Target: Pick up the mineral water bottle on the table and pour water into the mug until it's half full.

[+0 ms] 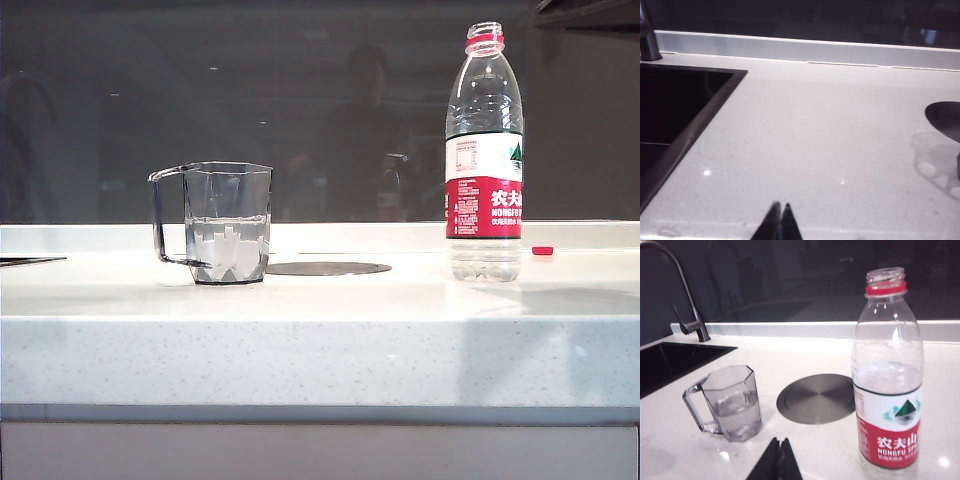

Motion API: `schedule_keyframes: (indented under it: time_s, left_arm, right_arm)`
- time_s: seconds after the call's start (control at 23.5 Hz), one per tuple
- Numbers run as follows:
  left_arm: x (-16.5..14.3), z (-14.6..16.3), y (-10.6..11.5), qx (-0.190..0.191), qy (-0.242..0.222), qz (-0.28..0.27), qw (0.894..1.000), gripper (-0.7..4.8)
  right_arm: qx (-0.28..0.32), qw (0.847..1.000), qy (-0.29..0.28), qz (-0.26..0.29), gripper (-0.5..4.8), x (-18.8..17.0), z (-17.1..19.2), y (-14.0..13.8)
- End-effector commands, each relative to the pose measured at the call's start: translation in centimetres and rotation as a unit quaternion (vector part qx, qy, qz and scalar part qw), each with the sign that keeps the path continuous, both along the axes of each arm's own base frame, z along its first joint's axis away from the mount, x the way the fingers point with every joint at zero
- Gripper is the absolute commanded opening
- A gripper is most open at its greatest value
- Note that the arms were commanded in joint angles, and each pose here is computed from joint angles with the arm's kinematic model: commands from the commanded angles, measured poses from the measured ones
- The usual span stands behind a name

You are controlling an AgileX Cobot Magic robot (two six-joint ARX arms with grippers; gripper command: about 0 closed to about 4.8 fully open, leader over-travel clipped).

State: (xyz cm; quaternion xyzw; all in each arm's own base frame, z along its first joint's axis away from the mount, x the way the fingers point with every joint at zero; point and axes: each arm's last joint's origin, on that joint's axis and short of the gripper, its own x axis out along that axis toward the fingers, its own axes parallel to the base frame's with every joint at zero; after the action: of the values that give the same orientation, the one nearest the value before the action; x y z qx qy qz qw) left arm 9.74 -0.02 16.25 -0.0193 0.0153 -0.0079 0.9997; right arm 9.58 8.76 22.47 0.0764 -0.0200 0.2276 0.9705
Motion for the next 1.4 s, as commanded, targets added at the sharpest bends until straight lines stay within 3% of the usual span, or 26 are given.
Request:
schedule_keyframes:
  time_s: [0.04, 0.85, 0.89, 0.94, 1.06, 1.28, 1.4]
  left_arm:
    - [0.0, 0.2, -0.1, 0.001, -0.007, -0.007, 1.0, -0.04]
    - [0.0, 0.2, -0.1, 0.001, -0.007, -0.004, 1.0, -0.04]
    - [0.0, 0.2, -0.1, 0.001, -0.007, -0.004, 1.0, -0.04]
    - [0.0, 0.2, -0.1, 0.001, -0.007, -0.004, 1.0, -0.04]
    - [0.0, 0.2, -0.1, 0.001, -0.008, -0.004, 1.0, -0.04]
    - [0.0, 0.2, -0.1, 0.001, -0.008, -0.004, 1.0, -0.04]
    - [0.0, 0.2, -0.1, 0.001, -0.007, -0.004, 1.0, -0.04]
  right_arm:
    - [0.005, 1.0, -0.004, -0.013, -0.02, -0.2, 0.3, -0.3]
    - [-0.03, 0.999, 0.022, -0.013, -0.01, -0.3, -0.5, -0.4]
    - [-0.035, 0.999, 0.017, -0.026, -0.02, -0.4, -0.4, -0.6]
    - [-0.033, 0.997, 0.0, -0.072, -0.01, -0.5, 0.0, -1.3]
    - [-0.033, 0.992, -0.018, -0.117, -0.01, -0.7, 0.3, -3.2]
    - [-0.061, 0.985, -0.017, -0.159, -0.01, -0.8, -0.9, -5.9]
    - [-0.061, 0.985, -0.038, -0.155, -0.01, -0.6, -2.8, -7.1]
